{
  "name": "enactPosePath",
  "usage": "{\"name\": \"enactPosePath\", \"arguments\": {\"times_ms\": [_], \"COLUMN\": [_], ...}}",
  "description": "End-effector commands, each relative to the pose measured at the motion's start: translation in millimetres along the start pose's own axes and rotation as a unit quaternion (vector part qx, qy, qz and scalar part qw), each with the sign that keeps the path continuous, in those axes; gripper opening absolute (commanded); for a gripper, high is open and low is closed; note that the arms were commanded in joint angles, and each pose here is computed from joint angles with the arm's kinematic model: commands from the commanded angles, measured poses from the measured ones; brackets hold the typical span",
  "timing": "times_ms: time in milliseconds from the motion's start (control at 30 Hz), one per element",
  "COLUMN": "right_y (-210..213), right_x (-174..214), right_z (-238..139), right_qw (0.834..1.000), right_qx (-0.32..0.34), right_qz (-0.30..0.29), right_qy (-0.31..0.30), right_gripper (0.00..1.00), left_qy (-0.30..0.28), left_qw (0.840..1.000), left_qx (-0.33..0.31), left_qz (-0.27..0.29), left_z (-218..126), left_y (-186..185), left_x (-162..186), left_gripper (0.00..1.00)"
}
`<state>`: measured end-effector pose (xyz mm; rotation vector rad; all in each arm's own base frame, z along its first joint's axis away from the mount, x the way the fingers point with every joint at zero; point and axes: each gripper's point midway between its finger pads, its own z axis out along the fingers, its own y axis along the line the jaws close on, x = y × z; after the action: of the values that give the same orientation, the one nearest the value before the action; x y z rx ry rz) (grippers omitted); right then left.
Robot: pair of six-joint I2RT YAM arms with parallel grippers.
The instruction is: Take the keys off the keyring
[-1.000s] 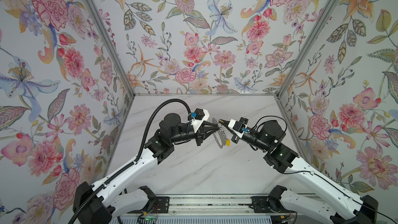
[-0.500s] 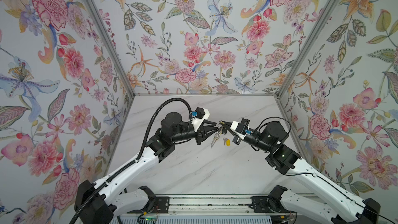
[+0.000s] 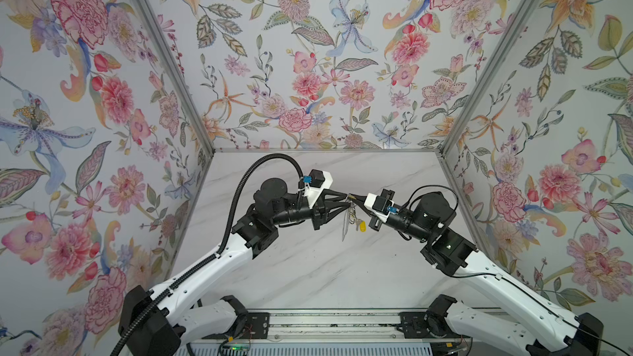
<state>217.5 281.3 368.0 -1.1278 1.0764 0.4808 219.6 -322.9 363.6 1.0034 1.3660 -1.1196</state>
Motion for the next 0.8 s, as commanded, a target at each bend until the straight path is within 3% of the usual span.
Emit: {"name": "enactPosePath", "arguments": {"times_ms": [0,167,533,767], "right_y": [-2.4,-3.3,-3.1,-3.3], "right_x": [-12.8,-14.2,-19.5,-19.4], "right_z": [-1.0,-3.8,-8.1,-7.4], "right_qw": [1.0,1.0,1.0,1.0], "right_qx": [0.0,0.005,0.007,0.006], "right_qz": [-0.006,-0.006,-0.006,-0.004], "right_qy": [-0.016,-0.018,-0.027,-0.027], "right_gripper": [0.0,0.0,0.0,0.0], "left_qy": [-0.018,-0.003,0.02,0.005], "left_qw": [1.0,1.0,1.0,1.0], "left_qx": [0.024,0.019,0.009,0.027], "left_qz": [0.009,0.004,0.001,0.004], "left_z": [0.6,1.7,-0.2,-0.4], "left_y": [-10.0,-7.1,-4.6,-11.7], "left_x": [-10.0,-0.3,11.8,4.5], "left_gripper": [0.28,0.2,0.26,0.18]}}
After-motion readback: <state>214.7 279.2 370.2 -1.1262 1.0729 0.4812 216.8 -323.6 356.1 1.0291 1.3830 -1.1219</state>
